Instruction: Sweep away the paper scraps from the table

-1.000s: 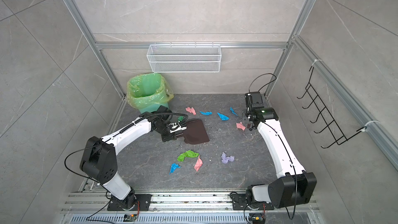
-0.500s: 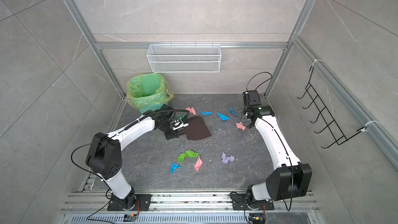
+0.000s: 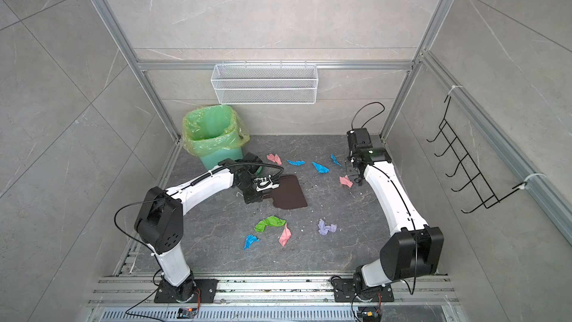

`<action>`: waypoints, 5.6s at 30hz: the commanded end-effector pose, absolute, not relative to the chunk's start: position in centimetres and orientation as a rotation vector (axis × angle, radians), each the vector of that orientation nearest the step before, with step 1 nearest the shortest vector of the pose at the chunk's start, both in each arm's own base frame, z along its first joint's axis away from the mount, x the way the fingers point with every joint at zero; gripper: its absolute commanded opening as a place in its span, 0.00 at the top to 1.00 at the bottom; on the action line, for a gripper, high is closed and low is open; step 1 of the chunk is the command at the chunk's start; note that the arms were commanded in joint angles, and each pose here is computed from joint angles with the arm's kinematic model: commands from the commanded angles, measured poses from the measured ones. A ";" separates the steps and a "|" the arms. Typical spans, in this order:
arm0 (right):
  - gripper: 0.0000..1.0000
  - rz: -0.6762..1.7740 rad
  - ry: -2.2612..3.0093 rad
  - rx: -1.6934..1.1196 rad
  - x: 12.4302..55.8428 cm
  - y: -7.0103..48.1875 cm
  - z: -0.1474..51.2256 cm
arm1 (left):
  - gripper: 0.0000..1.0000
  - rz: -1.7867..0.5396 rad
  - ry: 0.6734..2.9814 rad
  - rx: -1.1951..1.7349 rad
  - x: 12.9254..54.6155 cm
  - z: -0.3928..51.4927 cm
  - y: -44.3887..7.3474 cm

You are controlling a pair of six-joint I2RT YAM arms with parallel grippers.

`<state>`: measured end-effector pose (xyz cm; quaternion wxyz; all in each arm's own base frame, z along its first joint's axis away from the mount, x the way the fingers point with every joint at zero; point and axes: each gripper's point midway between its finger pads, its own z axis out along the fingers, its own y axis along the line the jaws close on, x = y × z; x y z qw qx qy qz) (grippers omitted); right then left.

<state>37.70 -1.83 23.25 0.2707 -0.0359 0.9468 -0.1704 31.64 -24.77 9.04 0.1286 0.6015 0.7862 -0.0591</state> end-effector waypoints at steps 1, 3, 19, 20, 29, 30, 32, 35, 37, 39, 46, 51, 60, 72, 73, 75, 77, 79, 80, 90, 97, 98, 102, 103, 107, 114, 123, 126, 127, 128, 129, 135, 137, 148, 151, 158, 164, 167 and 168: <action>1.00 -0.423 2.584 -0.246 37.6 -0.8 24.2 | 1.00 -0.075 2.333 1.782 31.9 9.4 -24.0; 1.00 -0.412 2.612 -0.308 37.4 -0.5 24.1 | 1.00 -0.051 2.353 1.783 32.0 9.4 -23.9; 1.00 -0.570 2.738 -0.656 37.1 0.2 20.8 | 1.00 -0.002 2.324 1.812 32.0 8.7 -24.4; 1.00 -0.569 2.745 -0.684 37.0 0.6 20.5 | 1.00 0.000 2.327 1.813 32.0 8.6 -24.4; 1.00 -0.438 2.791 -0.855 35.0 4.7 19.0 | 1.00 0.026 2.311 1.814 32.2 8.6 -24.3; 1.00 -0.421 2.794 -0.876 34.6 5.4 18.8 | 1.00 0.027 2.313 1.818 32.3 8.5 -24.2; 1.00 -0.401 2.805 -0.915 33.9 6.3 18.3 | 1.00 0.026 2.314 1.824 32.3 8.4 -24.2; 1.00 -0.372 2.827 -0.952 32.9 7.3 17.6 | 1.00 0.033 2.320 1.817 32.4 8.3 -24.3; 1.00 -0.341 2.827 -0.968 32.4 8.1 17.4 | 1.00 0.036 2.317 1.823 32.4 8.2 -24.3; 1.00 -0.285 2.820 -0.976 32.0 9.2 17.5 | 1.00 0.039 2.313 1.831 32.4 8.2 -24.2; 1.00 0.002 2.768 -1.012 30.8 14.0 18.4 | 1.00 -0.001 2.297 1.831 32.1 8.8 -24.5; 1.00 0.186 2.684 -1.043 29.8 16.8 20.0 | 1.00 -0.019 2.304 1.828 31.9 8.7 -24.6; 1.00 0.368 2.528 -1.009 29.2 18.9 23.5 | 1.00 -0.030 2.303 1.820 31.9 8.8 -24.8; 1.00 0.103 2.487 -0.686 30.4 14.6 28.1 | 1.00 -0.052 2.252 1.857 30.9 8.9 -24.5; 1.00 0.036 2.503 -0.635 30.6 13.6 28.3 | 1.00 -0.060 2.244 1.863 30.8 9.1 -24.5; 1.00 -0.086 2.545 -0.545 30.3 11.5 28.7 | 1.00 -0.075 2.234 1.875 30.7 9.2 -24.7; 1.00 -0.174 2.594 -0.483 29.4 9.9 28.7 | 1.00 -0.090 2.226 1.890 30.6 9.4 -24.9; 1.00 -0.218 2.623 -0.431 28.3 8.7 28.9 | 1.00 -0.103 2.227 1.906 30.5 9.5 -25.0; 1.00 -0.245 2.628 -0.392 27.7 8.0 29.1 | 1.00 -0.112 2.226 1.913 30.4 9.6 -25.0; 1.00 -0.560 2.761 -0.147 23.5 2.7 27.5 | 1.00 -0.174 2.208 2.001 29.7 9.4 -25.4; 1.00 -0.435 2.853 -0.015 21.6 3.6 24.1 | 1.00 -0.209 2.163 2.037 29.3 9.5 -25.6; 1.00 -0.430 2.860 -0.003 21.3 3.6 23.8 | 1.00 -0.214 2.158 2.044 29.2 9.5 -25.7; 1.00 -0.379 2.912 0.027 20.2 4.0 21.9 | 1.00 -0.221 2.150 2.052 29.2 9.4 -25.7; 1.00 -0.353 2.925 0.030 20.0 4.3 21.3 | 1.00 -0.220 2.151 2.053 29.2 9.3 -25.7; 1.00 -0.122 2.943 0.034 20.0 6.9 19.2 | 1.00 -0.218 2.147 2.055 29.2 9.4 -25.8; 1.00 0.059 2.926 0.017 21.9 9.7 17.5 | 1.00 -0.183 2.156 2.077 28.8 8.5 -25.3; 1.00 0.166 2.891 -0.006 23.8 11.7 16.5 | 1.00 -0.097 2.156 2.122 28.2 8.1 -24.6; 1.00 0.188 2.879 -0.018 24.5 12.3 16.4 | 1.00 -0.087 2.162 2.140 27.9 7.9 -24.5; 1.00 0.195 2.874 -0.018 24.8 12.5 16.4 | 1.00 -0.083 2.168 2.144 27.8 7.8 -24.4; 1.00 0.197 2.871 -0.019 25.0 12.6 16.4 | 1.00 -0.080 2.170 2.149 27.8 7.7 -24.4; 1.00 0.202 2.863 -0.023 25.3 12.8 16.5 | 1.00 -0.072 2.173 2.154 27.7 7.6 -24.3; 1.00 0.180 2.719 -0.022 27.3 12.4 20.0 | 1.00 -0.056 2.185 2.157 28.0 7.5 -24.4; 1.00 0.107 2.693 -0.008 27.2 11.2 21.1 | 1.00 -0.049 2.188 2.158 28.1 7.5 -24.4; 1.00 -0.221 2.813 -0.068 21.4 6.8 25.4 | 1.00 -0.089 2.200 2.132 27.9 7.6 -24.9; 1.00 -0.253 2.861 -0.107 19.4 6.8 26.3 | 1.00 -0.083 2.192 2.135 27.9 7.7 -24.8; 1.00 -0.126 3.028 -0.234 15.6 9.7 24.1 | 1.00 -0.086 2.187 2.142 27.9 7.6 -24.8; 1.00 0.050 2.934 -0.096 17.8 12.3 21.5 | 1.00 -0.101 2.198 2.134 27.8 7.4 -24.9; 1.00 0.106 2.886 -0.039 19.1 13.3 20.6 | 1.00 -0.097 2.199 2.124 27.9 7.7 -25.0; 1.00 0.124 2.876 -0.029 19.5 13.7 20.4 | 1.00 -0.099 2.199 2.120 27.9 7.7 -25.0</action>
